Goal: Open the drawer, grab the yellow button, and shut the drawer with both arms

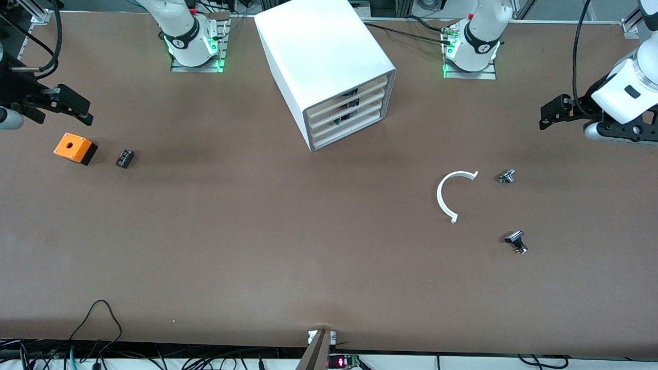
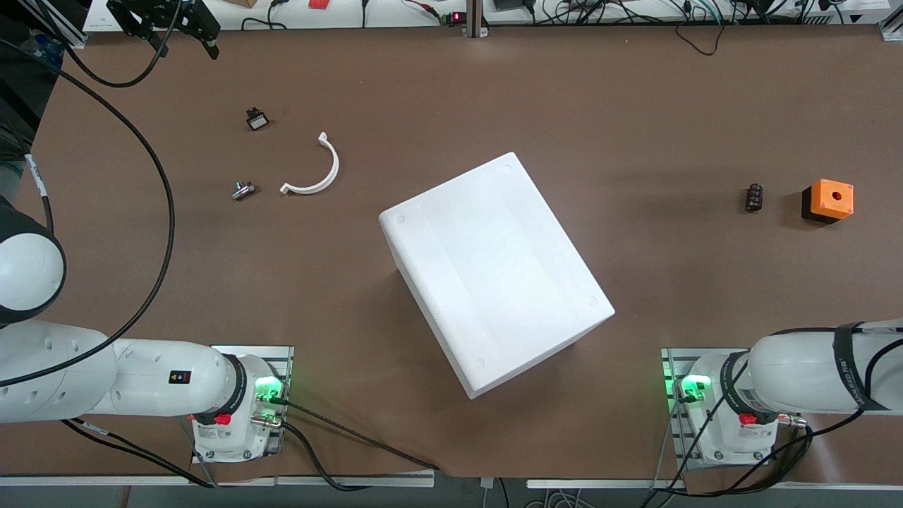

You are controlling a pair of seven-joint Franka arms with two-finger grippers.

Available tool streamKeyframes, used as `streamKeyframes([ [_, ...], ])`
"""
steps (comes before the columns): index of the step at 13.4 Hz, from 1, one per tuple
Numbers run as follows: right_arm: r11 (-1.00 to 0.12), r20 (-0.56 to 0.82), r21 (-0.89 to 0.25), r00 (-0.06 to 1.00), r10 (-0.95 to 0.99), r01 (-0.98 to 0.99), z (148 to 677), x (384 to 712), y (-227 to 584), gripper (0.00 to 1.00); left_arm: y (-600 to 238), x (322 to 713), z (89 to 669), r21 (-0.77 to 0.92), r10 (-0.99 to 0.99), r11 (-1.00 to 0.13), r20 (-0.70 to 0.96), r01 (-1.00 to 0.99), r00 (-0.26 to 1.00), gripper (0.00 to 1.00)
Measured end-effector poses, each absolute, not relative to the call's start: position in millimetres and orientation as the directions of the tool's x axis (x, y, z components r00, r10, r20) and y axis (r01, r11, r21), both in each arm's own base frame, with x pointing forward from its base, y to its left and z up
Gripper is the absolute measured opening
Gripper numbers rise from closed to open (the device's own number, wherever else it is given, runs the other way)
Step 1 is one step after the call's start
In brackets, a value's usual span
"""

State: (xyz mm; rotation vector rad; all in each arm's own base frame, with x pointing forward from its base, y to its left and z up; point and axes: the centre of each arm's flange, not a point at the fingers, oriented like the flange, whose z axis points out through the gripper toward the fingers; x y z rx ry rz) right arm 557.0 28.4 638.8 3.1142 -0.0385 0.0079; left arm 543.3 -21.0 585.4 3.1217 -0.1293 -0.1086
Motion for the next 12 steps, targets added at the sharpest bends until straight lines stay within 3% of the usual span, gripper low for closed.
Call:
streamKeyframes([
  [12, -1.0, -0.028, 0.021, 0.999, -0.016, -0.015, 619, 563, 13, 1.0, -21, 543, 585, 0.018, -0.083, -0.996, -0.069, -0.082, 0.994, 1.0],
])
